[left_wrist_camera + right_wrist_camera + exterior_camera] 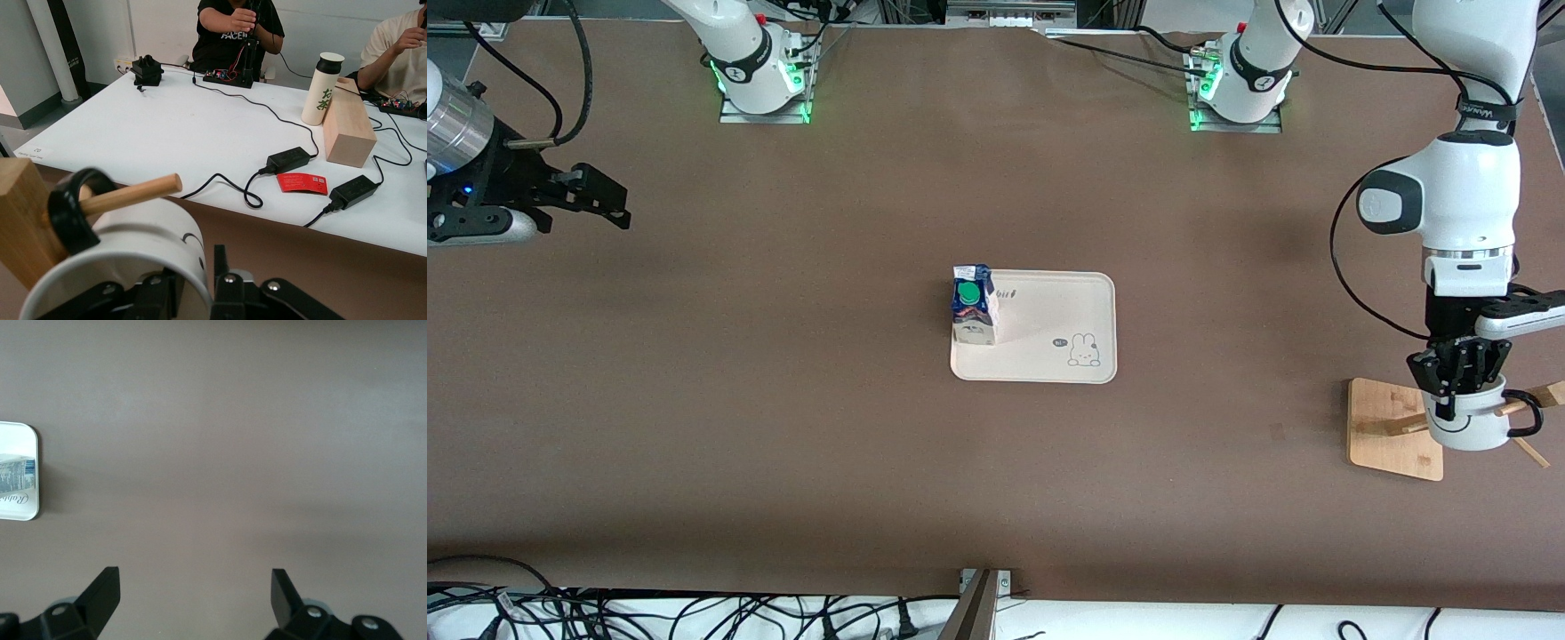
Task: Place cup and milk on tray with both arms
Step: 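Lower the left gripper onto the white mug on the wooden stand, then grasp the mug rim with the left gripper and lift it off the peg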
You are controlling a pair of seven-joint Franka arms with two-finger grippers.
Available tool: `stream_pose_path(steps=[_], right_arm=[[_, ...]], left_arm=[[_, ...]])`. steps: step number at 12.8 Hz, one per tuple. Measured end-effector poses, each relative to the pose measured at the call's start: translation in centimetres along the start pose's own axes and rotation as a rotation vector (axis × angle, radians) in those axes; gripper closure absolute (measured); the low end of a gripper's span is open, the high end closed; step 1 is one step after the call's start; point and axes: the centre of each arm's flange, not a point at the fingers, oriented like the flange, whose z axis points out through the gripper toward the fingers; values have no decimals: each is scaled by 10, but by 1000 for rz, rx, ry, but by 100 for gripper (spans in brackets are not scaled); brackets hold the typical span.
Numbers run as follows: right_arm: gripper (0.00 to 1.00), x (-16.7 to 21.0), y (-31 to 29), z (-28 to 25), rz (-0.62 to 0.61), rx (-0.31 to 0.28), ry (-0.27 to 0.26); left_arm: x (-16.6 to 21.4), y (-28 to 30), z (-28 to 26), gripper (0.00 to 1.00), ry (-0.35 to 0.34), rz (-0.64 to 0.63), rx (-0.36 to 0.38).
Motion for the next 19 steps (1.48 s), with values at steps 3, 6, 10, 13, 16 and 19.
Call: stream_pose_path(steps=[3,6,10,13,16,19], right_arm=[[0,0,0,0,0,0,3],[0,2,-1,-2,-2,1,18],[0,3,-1,-3,-2,1,31],[0,4,-1,-3,-2,1,36],[0,4,-1,-4,-2,1,37],[0,4,-1,-4,-2,1,38]], left_arm=[[-8,5,2,93,-17,6,-6],[-12,10,1,93,-21,11,-14],[-13,28,-8,93,-13,11,-44],[-13,34,-15,93,-18,13,-58],[-13,42,-22,93,-26,17,-76],[-13,50,-26,93,-35,42,-90]])
